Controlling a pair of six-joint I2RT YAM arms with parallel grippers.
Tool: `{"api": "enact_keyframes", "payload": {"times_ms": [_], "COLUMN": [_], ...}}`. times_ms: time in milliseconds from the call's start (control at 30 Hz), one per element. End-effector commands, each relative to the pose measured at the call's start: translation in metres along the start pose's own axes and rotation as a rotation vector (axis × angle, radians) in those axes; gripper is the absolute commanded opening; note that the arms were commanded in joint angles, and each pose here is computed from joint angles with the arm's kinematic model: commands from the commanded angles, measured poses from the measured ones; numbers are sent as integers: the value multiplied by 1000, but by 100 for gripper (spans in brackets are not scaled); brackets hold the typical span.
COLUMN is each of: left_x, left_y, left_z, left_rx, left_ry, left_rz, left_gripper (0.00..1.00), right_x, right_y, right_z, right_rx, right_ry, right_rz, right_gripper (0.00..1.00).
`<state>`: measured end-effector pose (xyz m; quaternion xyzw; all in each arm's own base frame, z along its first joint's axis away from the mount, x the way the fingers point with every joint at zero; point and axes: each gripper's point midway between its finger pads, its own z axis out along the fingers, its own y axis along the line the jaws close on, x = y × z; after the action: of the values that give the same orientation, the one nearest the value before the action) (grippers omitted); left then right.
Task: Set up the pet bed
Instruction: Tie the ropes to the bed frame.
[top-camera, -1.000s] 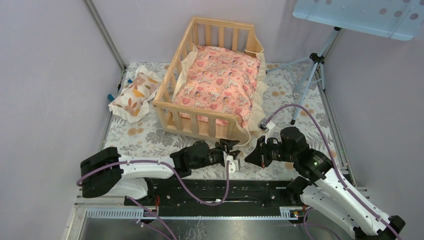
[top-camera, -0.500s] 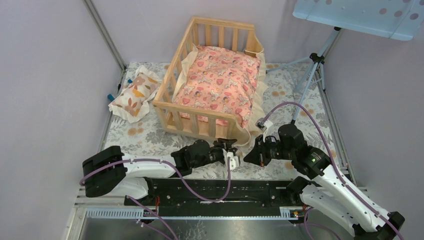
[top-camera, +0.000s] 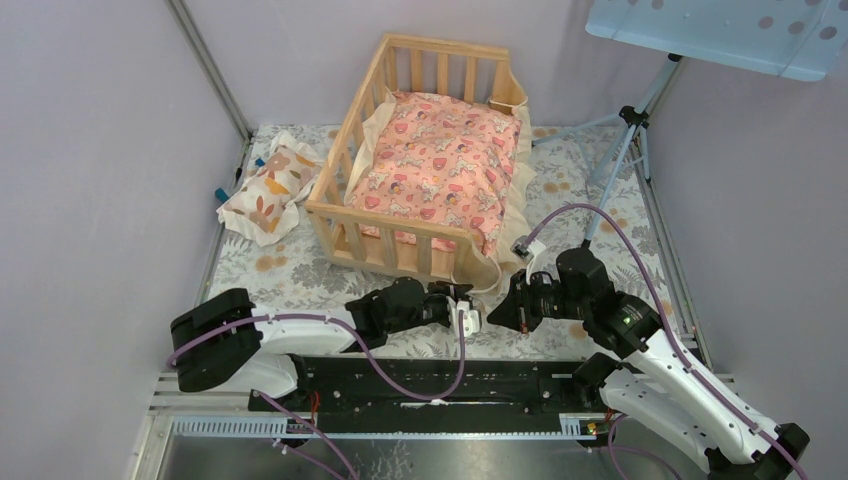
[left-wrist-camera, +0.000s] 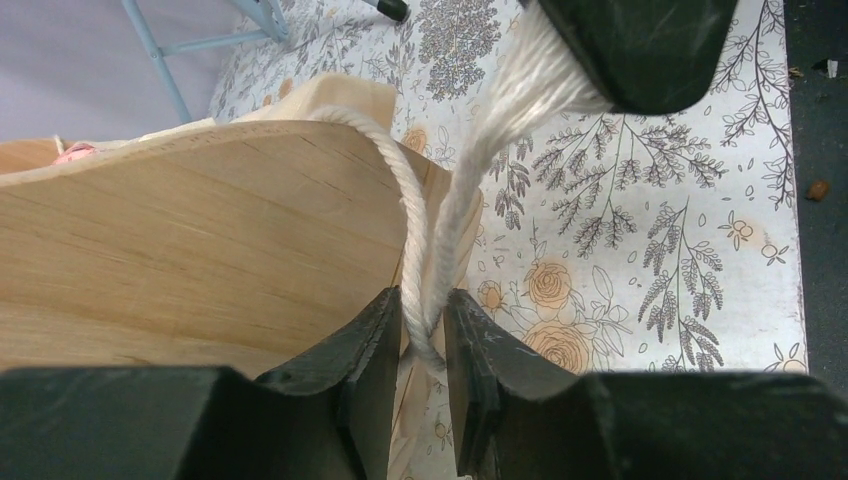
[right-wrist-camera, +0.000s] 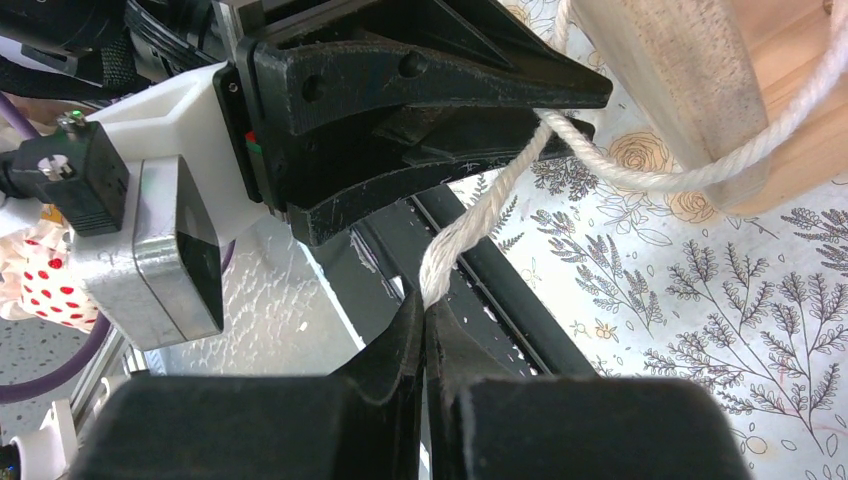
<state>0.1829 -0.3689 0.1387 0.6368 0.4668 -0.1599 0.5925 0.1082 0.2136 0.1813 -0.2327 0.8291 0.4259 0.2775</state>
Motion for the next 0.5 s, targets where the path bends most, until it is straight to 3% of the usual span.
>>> {"api": "enact_keyframes", "payload": {"times_ms": [0, 200, 467], "left_x": [-30, -40, -45], "left_y": [13, 7, 11], "left_z": [4, 4, 7], "left_rx": [-11, 26, 21], "left_ry": [-101, -145, -156], "left_rz": [-29, -45, -52], "left_gripper": [32, 38, 37], "right_x": [-18, -20, -20], "right_y": [9, 8, 9], "right_z": [-5, -5, -5], "right_rx": [-16, -9, -10], "right_ry": [-52, -68, -67], "right_rz": [-32, -22, -17], "right_gripper": [0, 0, 0]}}
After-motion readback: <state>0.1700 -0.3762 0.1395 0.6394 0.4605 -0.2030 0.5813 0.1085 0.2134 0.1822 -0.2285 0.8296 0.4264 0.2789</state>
